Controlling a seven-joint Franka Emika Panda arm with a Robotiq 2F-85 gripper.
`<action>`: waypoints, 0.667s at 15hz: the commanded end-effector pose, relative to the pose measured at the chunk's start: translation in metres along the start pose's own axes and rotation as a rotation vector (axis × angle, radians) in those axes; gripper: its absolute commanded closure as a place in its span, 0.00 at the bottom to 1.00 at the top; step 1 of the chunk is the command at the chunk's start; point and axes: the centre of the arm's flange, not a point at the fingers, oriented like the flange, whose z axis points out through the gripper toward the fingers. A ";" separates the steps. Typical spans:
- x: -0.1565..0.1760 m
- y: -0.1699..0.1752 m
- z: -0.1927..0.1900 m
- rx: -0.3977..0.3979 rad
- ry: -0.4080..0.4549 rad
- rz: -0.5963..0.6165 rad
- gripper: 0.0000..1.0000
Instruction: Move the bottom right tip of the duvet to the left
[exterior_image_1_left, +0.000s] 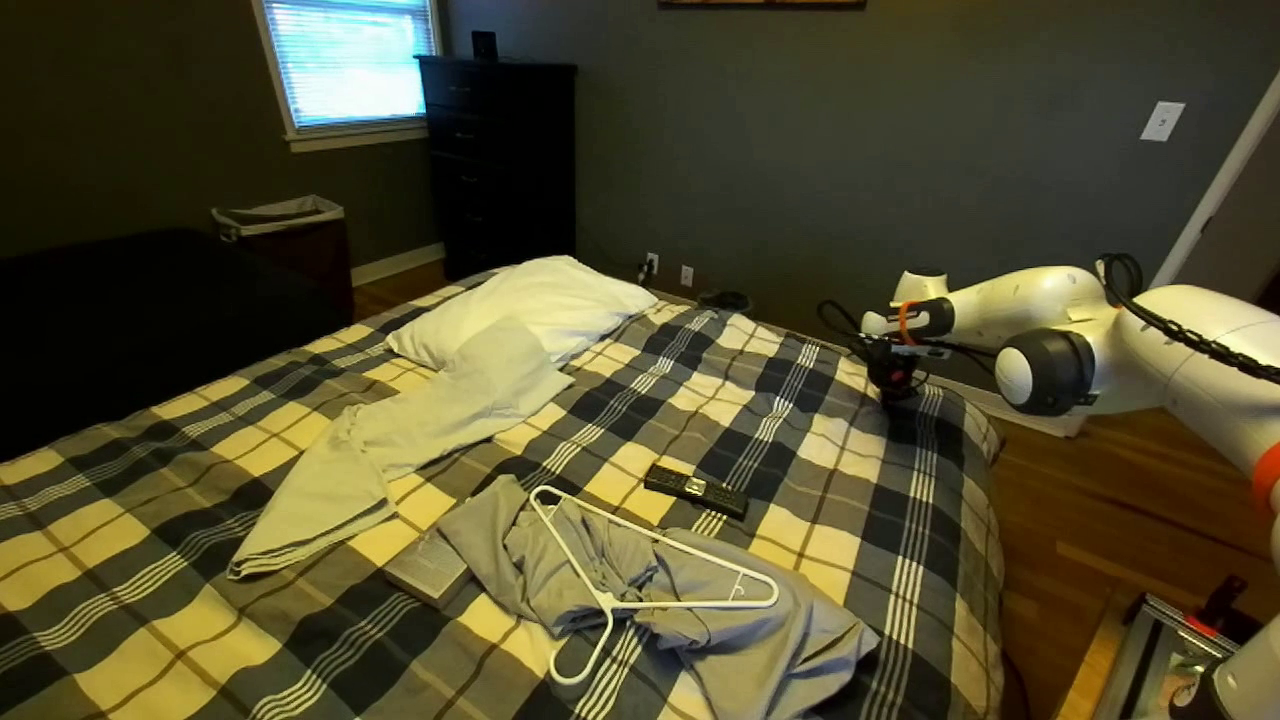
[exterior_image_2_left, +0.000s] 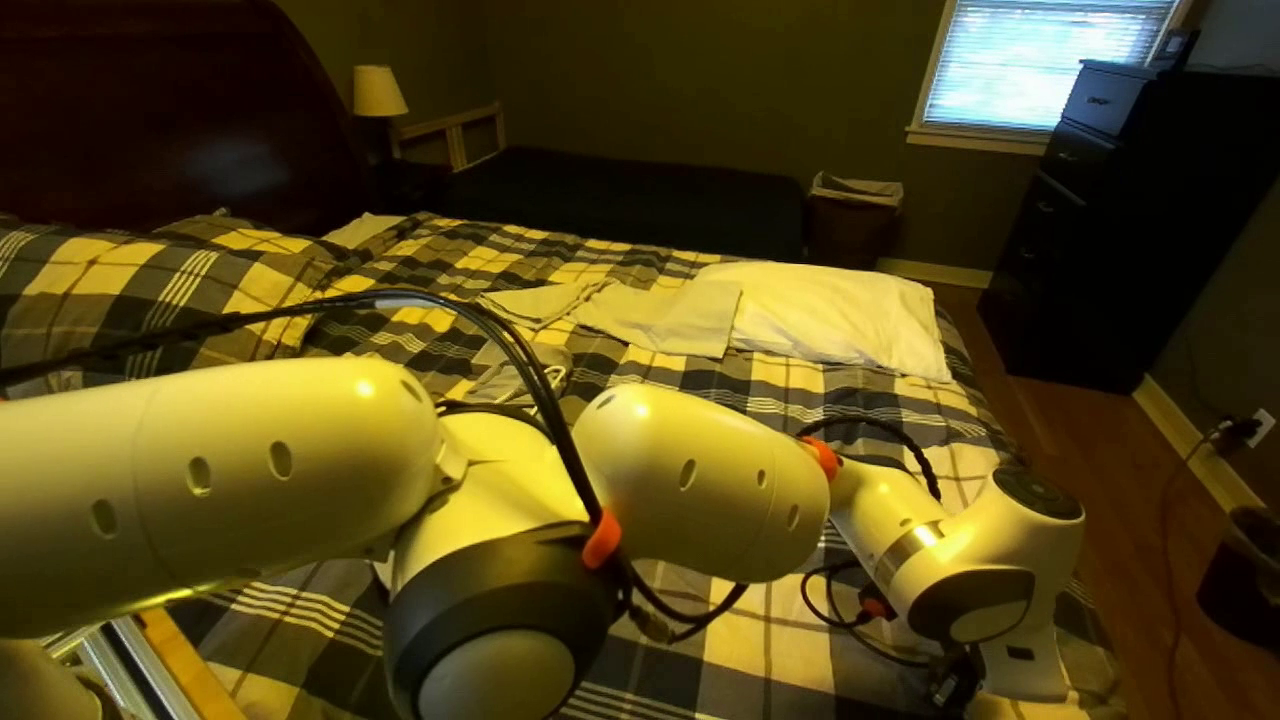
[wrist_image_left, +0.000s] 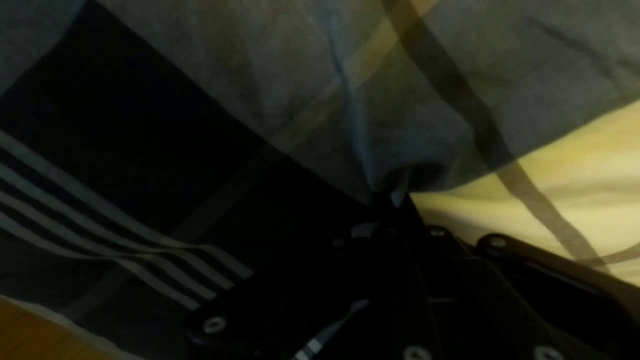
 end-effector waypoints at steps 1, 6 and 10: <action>-0.047 -0.042 -0.030 0.030 -0.055 -0.185 0.99; -0.120 -0.002 -0.076 0.015 -0.018 -0.455 0.99; -0.160 0.010 -0.070 -0.021 0.005 -0.675 0.99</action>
